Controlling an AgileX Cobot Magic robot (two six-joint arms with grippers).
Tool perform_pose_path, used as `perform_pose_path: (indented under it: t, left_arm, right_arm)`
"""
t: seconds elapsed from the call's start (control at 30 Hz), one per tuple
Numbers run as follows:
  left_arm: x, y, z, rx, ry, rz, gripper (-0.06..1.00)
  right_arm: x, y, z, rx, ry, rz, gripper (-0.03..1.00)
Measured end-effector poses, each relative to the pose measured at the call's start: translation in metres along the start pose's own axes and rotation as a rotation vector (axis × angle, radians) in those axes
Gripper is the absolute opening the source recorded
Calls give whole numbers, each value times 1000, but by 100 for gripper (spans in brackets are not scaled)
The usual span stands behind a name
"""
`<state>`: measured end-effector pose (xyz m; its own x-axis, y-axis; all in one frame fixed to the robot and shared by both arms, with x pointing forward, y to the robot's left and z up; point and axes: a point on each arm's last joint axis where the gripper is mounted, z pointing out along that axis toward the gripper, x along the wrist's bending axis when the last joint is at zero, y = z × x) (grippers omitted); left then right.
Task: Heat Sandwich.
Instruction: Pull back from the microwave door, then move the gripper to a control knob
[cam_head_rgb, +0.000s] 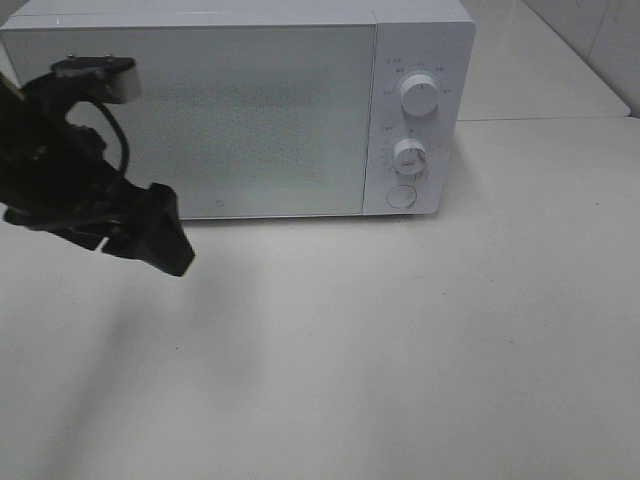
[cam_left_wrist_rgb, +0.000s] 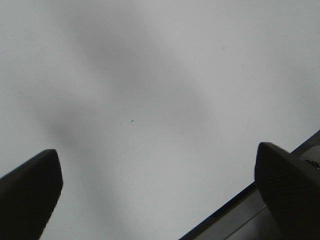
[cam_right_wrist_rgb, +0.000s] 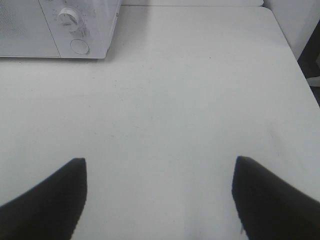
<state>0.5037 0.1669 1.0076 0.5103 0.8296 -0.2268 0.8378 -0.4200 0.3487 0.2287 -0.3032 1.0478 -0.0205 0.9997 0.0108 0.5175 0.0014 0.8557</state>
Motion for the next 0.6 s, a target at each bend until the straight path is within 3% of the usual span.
perform_pose_path:
  t: [0.03, 0.13, 0.33, 0.6]
  left_arm:
    - [0, 0, 0, 0, 0, 0, 99]
    - [26, -9, -20, 15, 17, -96, 99]
    - [49, -21, -42, 9, 49, -220, 99]
    - [70, -67, -64, 10, 178, -398, 99]
  right_arm:
    - [0, 0, 0, 0, 0, 0, 77]
    - [0, 0, 0, 0, 0, 0, 77]
    - [0, 0, 0, 0, 0, 0, 77]
    - [0, 0, 0, 0, 0, 0, 77]
